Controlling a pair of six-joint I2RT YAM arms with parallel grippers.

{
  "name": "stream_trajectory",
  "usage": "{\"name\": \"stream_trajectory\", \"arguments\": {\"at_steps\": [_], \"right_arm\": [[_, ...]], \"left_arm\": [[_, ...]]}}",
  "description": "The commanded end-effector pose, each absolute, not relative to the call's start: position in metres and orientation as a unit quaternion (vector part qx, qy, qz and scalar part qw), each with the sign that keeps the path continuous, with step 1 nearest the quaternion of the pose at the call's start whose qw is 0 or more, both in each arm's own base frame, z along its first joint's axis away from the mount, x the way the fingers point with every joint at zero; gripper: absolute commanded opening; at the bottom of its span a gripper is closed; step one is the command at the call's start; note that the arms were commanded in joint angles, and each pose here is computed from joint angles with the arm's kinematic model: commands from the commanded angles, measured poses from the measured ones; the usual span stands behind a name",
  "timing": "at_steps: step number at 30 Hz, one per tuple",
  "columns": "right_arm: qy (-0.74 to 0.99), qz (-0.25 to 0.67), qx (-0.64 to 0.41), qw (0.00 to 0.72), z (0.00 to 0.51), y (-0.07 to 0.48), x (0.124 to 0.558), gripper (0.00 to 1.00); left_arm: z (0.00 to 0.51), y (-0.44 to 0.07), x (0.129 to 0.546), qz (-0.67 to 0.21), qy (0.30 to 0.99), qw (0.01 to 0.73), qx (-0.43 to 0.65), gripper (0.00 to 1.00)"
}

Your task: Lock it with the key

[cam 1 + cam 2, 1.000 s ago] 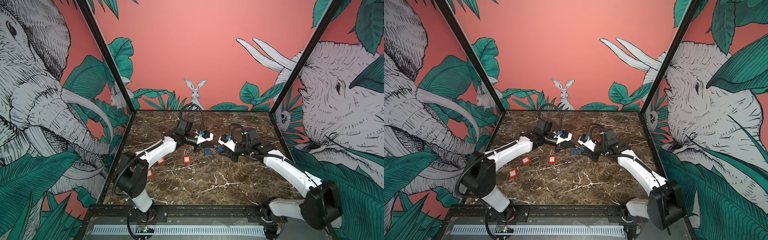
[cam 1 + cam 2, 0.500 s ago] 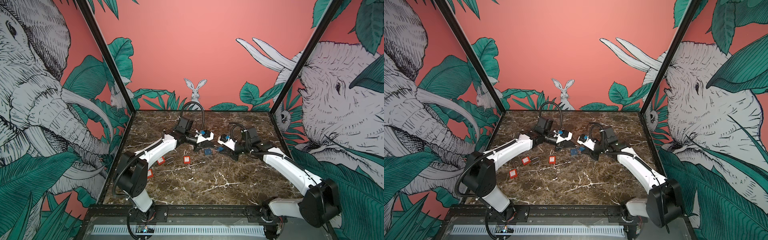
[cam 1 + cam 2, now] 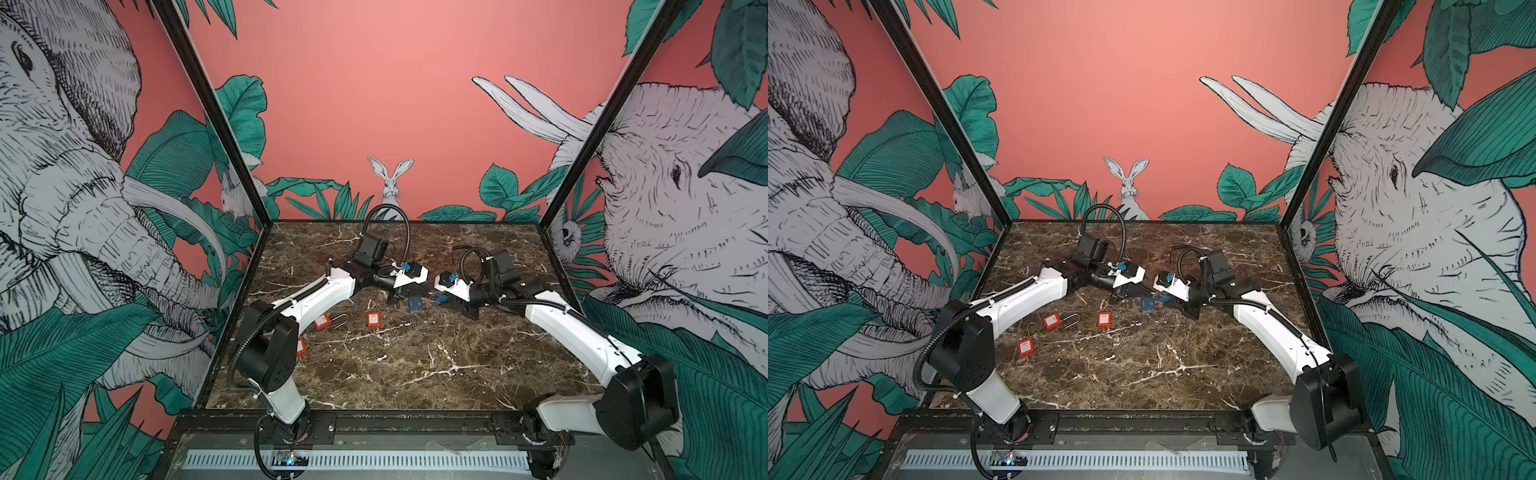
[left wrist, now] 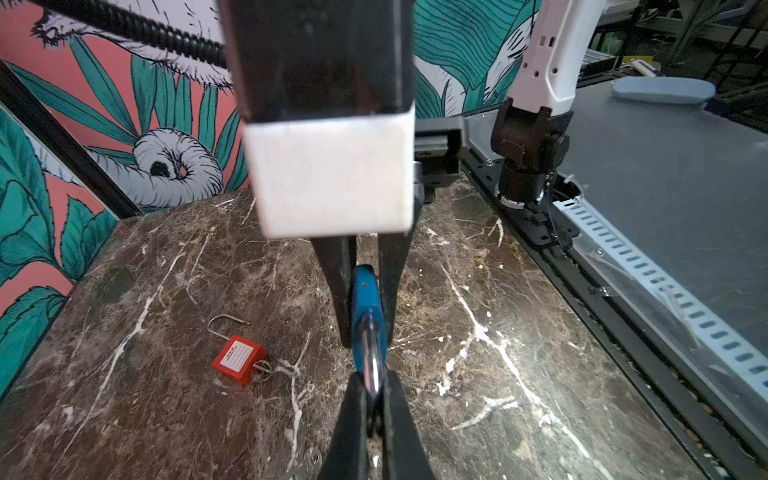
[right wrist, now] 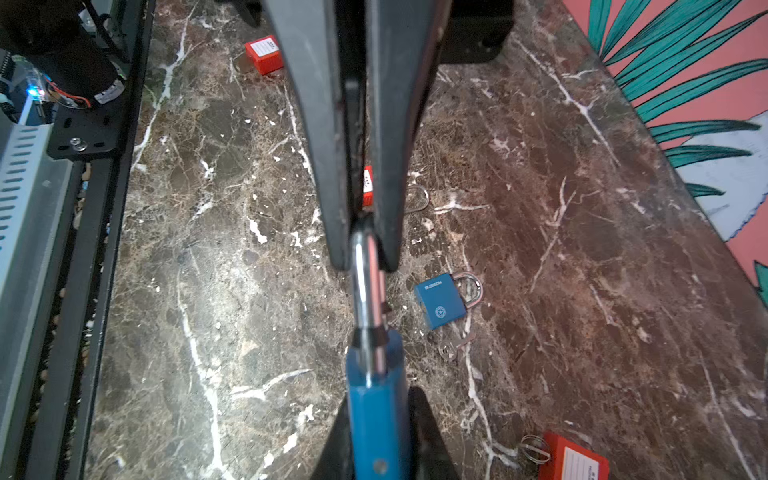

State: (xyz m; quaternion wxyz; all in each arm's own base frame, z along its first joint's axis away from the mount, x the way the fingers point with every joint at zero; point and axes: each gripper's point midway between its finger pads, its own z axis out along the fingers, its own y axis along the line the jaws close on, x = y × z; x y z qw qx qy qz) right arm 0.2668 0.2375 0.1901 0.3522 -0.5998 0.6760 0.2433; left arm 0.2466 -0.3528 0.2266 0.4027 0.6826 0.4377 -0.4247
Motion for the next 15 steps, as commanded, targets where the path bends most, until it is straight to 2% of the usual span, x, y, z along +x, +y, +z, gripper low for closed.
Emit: {"name": "stream_trajectory", "arguments": {"at_steps": [1, 7, 15], "right_arm": [[0.580, 0.287, -0.615, 0.451, 0.263, 0.271, 0.278, 0.00], [0.584, 0.321, -0.603, 0.438, 0.270, 0.278, 0.278, 0.00], [0.566, 0.321, -0.595, 0.472, 0.293, 0.285, 0.292, 0.00]], "left_arm": [[0.224, -0.364, 0.213, -0.440, 0.409, 0.394, 0.696, 0.00], [0.224, -0.363, 0.214, -0.428, 0.403, 0.414, 0.695, 0.00], [0.218, -0.363, 0.206, -0.462, 0.405, 0.383, 0.690, 0.00]]}}
